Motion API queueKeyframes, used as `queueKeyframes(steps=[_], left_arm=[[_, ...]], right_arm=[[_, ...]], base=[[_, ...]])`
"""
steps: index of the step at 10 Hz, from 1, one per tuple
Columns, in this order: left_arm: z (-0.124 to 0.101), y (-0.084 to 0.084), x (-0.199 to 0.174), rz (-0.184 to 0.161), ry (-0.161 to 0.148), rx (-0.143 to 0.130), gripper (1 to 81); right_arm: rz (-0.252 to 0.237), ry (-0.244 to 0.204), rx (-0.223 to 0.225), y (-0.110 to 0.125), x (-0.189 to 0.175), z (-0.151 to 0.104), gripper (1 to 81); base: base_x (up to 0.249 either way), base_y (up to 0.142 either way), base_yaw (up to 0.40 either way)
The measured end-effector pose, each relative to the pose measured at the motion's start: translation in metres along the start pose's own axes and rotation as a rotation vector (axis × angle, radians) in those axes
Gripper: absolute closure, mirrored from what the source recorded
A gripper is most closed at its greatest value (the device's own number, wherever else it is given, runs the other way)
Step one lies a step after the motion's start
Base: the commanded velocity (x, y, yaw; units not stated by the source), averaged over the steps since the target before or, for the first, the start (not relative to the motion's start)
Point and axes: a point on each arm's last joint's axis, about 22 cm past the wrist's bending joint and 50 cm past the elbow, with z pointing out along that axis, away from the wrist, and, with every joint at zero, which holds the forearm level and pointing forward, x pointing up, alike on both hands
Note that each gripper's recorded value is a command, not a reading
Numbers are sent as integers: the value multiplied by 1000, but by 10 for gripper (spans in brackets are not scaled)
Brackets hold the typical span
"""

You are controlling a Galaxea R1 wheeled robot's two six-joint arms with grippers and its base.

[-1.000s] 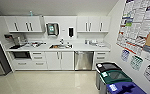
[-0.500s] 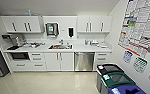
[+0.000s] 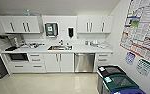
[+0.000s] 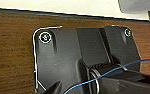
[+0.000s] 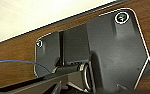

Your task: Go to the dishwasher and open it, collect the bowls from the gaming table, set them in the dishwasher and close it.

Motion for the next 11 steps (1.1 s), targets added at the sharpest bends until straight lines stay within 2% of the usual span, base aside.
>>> queueKeyframes(steps=[11], left_arm=[[-1, -2, 0, 0, 0, 2, 10]], right_arm=[[-2, 2, 3, -2, 4, 1, 10]], base=[[119, 0, 0]])
